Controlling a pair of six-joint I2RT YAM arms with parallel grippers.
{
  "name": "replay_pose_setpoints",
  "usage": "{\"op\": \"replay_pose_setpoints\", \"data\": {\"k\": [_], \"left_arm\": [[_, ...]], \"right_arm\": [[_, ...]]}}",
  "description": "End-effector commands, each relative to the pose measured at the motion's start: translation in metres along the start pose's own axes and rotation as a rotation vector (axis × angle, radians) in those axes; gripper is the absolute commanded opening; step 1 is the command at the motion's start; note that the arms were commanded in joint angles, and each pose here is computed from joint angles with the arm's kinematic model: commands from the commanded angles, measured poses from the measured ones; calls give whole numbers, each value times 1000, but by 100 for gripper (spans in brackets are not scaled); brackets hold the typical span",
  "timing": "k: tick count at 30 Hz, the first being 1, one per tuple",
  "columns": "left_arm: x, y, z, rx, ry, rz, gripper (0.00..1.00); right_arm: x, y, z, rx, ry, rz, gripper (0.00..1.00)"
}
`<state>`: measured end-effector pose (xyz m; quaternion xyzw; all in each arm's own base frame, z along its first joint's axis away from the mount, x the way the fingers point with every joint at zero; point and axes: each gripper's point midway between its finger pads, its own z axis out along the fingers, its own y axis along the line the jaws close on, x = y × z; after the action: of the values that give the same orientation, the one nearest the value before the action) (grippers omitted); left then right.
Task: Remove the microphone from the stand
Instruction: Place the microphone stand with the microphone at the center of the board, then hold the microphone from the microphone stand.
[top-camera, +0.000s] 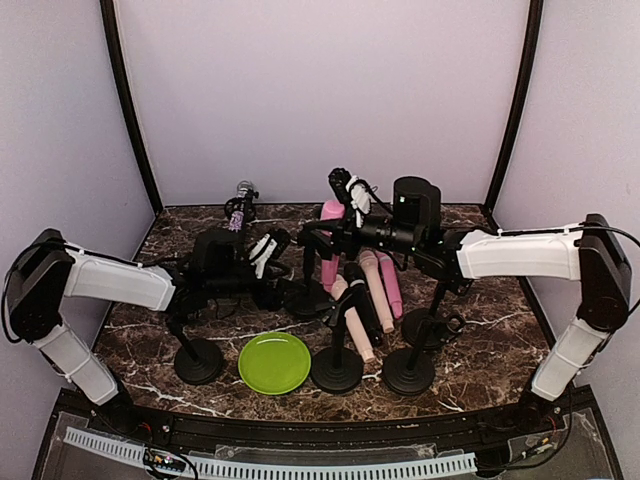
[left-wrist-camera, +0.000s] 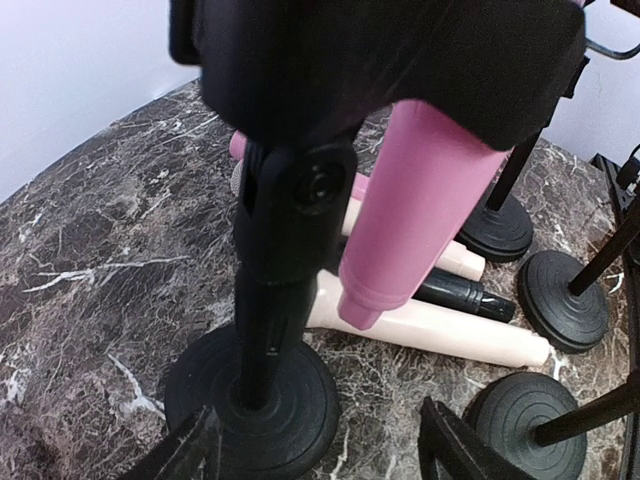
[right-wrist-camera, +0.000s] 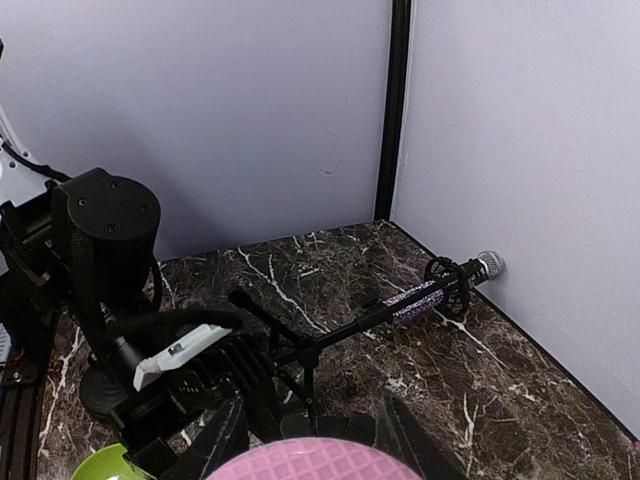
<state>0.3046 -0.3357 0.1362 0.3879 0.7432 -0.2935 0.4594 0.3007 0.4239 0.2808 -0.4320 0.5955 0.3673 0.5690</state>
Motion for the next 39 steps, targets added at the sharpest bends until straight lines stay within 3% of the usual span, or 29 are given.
{"op": "replay_pose_setpoints", "data": {"k": [1, 9, 14, 25, 39], "left_arm": [[-9, -9, -23, 8, 9, -25, 71], [-39, -13, -56, -15, -46, -28, 77], [-59, -16, -77, -27, -92, 17, 82], [-87, 0, -97, -101, -126, 41, 88], [-125, 24, -103, -177, -183, 67, 88]], "right_arm": [[2, 11, 1, -42, 6, -11, 22], [-9, 7, -7, -10, -2, 25, 65], [-24, 3, -10, 14, -21, 47, 80], [-53, -16, -9, 157, -20, 125, 88], [-54, -42, -31, 431, 104, -3, 90]]}}
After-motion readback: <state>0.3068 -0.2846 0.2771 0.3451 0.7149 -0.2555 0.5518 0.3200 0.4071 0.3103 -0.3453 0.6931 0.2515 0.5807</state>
